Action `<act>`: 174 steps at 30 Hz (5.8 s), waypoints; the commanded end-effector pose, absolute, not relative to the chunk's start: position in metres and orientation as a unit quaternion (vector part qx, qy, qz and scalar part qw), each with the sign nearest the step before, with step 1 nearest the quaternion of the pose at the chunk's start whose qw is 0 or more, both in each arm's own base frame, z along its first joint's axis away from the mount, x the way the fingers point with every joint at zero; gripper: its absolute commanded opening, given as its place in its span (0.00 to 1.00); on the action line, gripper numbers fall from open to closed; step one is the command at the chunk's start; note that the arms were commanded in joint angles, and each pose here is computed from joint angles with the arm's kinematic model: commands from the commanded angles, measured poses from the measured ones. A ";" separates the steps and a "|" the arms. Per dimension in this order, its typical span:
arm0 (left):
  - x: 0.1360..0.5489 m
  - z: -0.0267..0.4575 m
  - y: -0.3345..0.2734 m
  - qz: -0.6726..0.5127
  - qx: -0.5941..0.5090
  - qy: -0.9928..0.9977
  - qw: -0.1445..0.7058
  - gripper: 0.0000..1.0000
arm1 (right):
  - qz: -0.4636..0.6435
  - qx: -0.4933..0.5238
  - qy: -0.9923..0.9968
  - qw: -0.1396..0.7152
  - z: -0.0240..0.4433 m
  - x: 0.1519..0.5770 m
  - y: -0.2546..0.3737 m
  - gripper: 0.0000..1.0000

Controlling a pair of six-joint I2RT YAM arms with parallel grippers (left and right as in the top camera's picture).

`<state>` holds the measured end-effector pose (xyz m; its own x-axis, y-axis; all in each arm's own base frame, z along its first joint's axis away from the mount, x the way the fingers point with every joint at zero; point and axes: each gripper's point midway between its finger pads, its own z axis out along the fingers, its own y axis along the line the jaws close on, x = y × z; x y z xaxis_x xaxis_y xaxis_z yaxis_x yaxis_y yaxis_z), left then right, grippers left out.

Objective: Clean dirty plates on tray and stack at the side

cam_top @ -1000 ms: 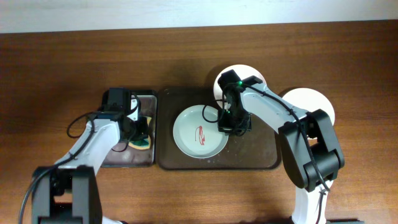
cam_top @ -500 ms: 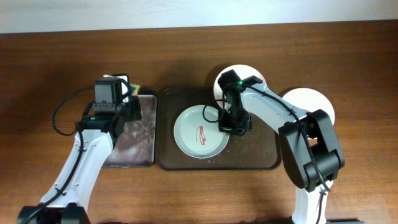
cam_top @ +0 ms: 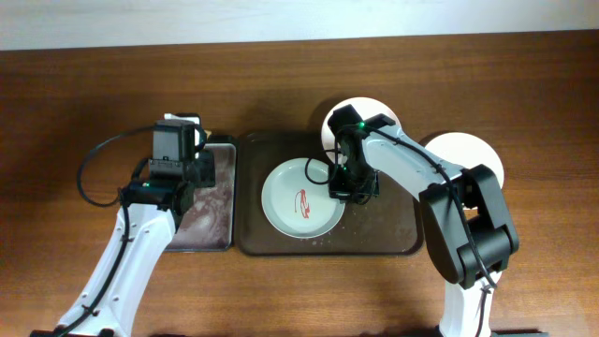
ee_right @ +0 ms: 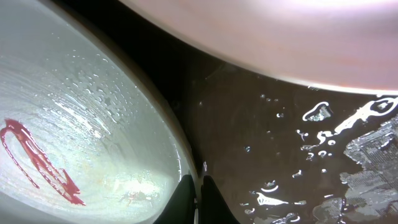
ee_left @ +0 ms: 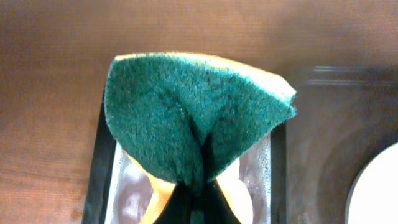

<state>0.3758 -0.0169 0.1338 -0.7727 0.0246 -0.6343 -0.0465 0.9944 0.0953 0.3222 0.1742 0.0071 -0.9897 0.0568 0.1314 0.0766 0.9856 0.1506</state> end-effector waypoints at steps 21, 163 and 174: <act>0.341 0.116 -0.177 -0.262 0.062 0.946 0.179 0.00 | -0.158 -0.052 -0.985 0.055 0.013 0.338 0.185 0.04; 0.353 0.023 -0.028 -0.035 -0.040 0.992 0.110 0.00 | 0.306 0.097 -0.866 -0.383 0.233 0.337 0.134 0.04; 0.353 0.023 -0.028 -0.036 -0.040 0.993 0.110 0.00 | 0.202 0.059 -0.916 -0.341 0.205 0.346 0.139 0.04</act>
<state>0.3532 -0.0265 0.0253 -0.9703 -0.1000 -0.2203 -0.0866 0.9938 -0.0696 0.3410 0.1408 0.2191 -0.7119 -0.3761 -0.5930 0.0315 0.8265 -0.5621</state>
